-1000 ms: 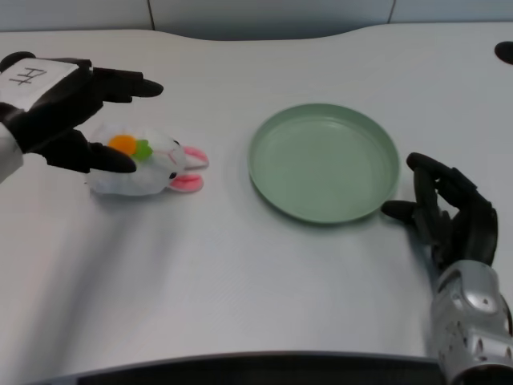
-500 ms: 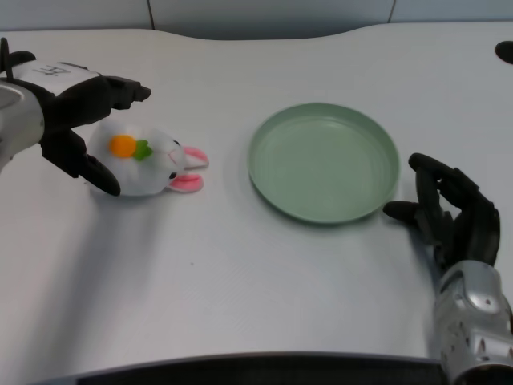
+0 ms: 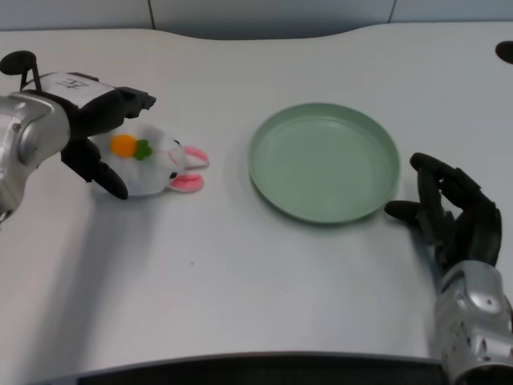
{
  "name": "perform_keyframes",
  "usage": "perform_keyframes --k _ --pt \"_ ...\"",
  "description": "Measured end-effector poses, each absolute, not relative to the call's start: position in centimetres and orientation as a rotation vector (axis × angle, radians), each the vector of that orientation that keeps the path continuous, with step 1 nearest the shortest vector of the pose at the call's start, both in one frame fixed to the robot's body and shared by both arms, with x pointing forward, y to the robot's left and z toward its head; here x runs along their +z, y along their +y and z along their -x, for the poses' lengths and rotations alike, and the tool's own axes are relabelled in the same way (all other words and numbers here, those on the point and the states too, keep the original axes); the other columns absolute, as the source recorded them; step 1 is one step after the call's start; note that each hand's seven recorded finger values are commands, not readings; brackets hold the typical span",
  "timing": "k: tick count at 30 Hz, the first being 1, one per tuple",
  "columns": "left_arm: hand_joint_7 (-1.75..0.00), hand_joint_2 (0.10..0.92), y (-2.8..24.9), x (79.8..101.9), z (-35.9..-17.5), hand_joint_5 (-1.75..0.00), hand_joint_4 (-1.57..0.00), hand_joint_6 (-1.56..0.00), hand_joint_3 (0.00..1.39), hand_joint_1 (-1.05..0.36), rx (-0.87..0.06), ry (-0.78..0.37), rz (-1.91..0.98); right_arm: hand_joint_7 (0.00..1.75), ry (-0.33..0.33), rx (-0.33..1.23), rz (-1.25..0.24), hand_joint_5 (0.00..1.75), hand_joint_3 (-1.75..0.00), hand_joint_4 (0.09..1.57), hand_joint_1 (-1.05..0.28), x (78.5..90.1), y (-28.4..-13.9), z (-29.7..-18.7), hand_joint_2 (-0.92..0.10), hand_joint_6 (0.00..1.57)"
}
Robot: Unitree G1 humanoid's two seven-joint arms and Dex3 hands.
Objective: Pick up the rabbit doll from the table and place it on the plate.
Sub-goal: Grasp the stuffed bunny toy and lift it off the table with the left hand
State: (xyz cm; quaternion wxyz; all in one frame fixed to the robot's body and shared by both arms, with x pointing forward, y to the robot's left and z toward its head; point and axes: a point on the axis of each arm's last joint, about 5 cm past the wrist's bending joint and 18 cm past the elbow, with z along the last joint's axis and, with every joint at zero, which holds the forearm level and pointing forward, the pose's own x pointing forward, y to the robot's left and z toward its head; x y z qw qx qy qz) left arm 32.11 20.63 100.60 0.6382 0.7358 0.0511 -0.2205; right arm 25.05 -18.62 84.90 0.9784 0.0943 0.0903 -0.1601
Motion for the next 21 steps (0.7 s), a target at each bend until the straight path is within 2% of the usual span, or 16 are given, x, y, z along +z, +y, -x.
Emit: perform_keyframes --k 11,21 --pt "-0.02 0.906 19.2 98.4 -34.1 -0.03 -0.06 -0.06 0.01 -1.04 -0.462 0.148 -1.738 0.43 0.169 -0.324 -0.191 1.1 -0.25 0.77 -0.31 85.1 -18.7 -24.9 -0.92 0.78" --pt "-0.03 0.879 19.0 96.8 -34.5 -0.06 -0.11 -0.12 0.0 -1.02 -0.463 0.166 -1.747 0.43 0.172 -0.323 -0.193 1.12 -0.26 0.76 -0.32 85.0 -18.8 -24.8 -0.92 0.78"
